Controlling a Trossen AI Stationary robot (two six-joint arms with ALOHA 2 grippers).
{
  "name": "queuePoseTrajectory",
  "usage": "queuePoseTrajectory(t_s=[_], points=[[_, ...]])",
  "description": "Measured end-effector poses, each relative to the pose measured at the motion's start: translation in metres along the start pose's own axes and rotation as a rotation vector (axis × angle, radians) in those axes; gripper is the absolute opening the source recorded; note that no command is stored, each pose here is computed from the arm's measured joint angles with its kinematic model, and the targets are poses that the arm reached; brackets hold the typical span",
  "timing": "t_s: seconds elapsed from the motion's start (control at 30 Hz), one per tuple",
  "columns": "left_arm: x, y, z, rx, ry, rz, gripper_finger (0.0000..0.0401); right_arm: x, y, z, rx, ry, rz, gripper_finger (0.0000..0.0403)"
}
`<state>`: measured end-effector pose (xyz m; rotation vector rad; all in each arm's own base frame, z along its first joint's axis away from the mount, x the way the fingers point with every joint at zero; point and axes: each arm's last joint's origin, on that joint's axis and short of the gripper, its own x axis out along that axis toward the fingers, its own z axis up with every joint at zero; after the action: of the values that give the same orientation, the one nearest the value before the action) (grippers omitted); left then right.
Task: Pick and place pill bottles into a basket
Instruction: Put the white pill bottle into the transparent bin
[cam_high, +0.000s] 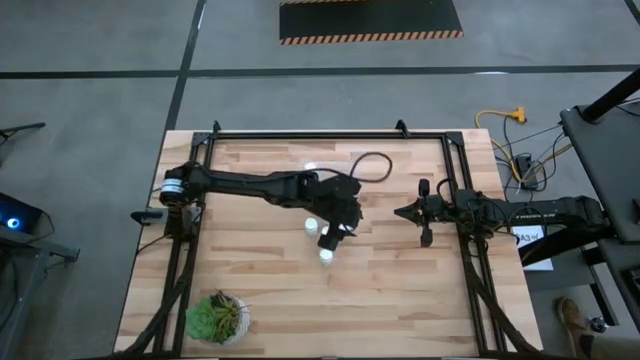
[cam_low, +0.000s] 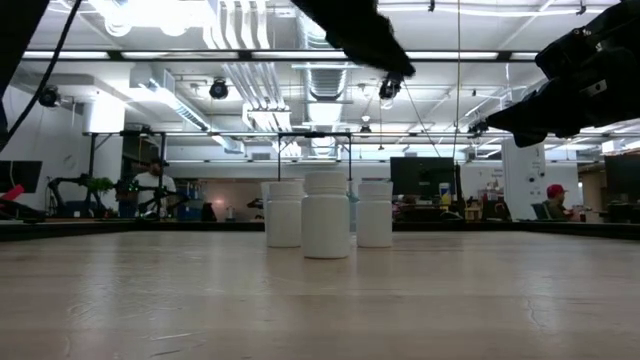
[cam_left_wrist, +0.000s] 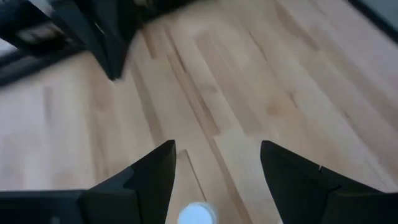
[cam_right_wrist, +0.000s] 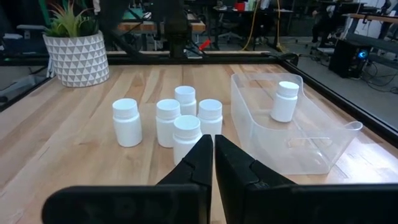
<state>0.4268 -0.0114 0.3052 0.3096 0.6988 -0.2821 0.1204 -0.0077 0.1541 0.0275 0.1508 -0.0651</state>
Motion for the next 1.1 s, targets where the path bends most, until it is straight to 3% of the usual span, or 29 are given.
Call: queuePoseTrajectory(t_s=[0.27, 0.5, 1.1], points=[[0.031, -0.027, -0.009, 0.024, 0.122, -0.093, 0.0217, 0.0, 0.0, -0.001, 0.004, 0.007, -0.001, 0.0009], [0.026, -0.048, -0.01, 0.02, 0.201, -0.145, 0.0217, 0.0, 0.0, -0.001, 0.004, 0.007, 0.0, 0.0009], [0.014, -0.055, -0.015, -0.035, 0.299, -0.174, 0.0217, 0.0, 0.0, -0.001, 0.003, 0.008, 0.001, 0.0009]])
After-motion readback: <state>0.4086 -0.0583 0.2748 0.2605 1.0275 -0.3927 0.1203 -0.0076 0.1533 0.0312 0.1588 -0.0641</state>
